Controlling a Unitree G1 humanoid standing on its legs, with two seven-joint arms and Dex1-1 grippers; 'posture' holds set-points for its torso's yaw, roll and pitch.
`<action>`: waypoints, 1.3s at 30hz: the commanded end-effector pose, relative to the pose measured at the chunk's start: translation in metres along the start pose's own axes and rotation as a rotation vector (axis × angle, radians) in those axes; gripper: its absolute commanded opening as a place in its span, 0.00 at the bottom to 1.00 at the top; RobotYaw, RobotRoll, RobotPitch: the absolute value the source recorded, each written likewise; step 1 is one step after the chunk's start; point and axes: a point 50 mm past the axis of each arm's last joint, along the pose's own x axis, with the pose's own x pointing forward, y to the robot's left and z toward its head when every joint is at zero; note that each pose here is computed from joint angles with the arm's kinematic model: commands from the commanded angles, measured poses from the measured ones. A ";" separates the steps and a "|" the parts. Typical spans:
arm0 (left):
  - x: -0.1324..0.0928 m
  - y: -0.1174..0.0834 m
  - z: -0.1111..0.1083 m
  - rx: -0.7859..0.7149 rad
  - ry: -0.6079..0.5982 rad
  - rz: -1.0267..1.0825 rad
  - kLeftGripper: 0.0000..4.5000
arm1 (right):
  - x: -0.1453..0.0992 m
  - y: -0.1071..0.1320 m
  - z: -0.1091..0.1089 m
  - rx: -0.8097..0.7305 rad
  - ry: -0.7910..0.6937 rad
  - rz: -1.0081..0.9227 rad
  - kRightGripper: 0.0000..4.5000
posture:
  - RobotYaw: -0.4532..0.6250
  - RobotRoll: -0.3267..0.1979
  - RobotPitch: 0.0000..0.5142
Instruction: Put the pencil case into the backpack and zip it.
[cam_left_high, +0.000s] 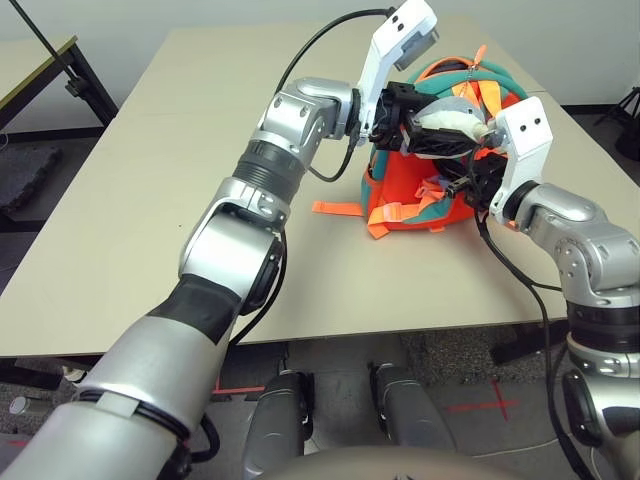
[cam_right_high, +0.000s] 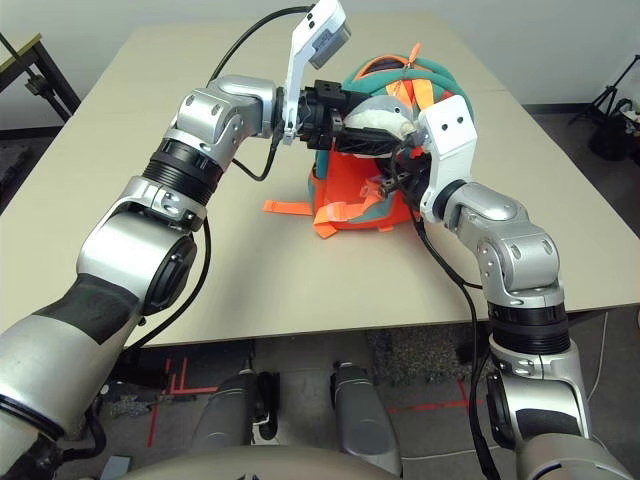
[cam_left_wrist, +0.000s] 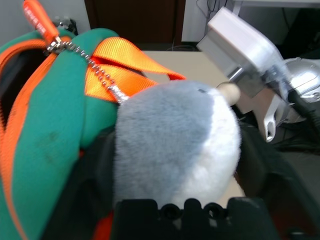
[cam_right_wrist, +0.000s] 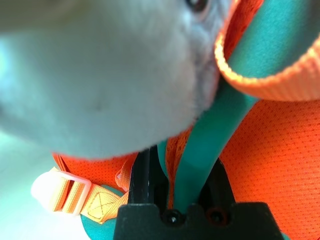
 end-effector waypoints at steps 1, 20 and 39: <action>-0.005 0.003 0.000 0.000 0.040 0.008 0.61 | 0.003 0.003 -0.011 0.016 0.048 0.014 0.04 | 0.17 0.62 0.19; -0.096 0.026 0.007 -0.048 -0.023 0.193 0.09 | 0.008 0.001 -0.011 0.006 0.053 0.030 0.04 | 0.20 0.62 0.17; -0.134 0.009 -0.105 -0.356 0.232 0.193 0.09 | 0.012 0.000 -0.010 -0.008 0.057 0.043 0.04 | 0.22 0.62 0.18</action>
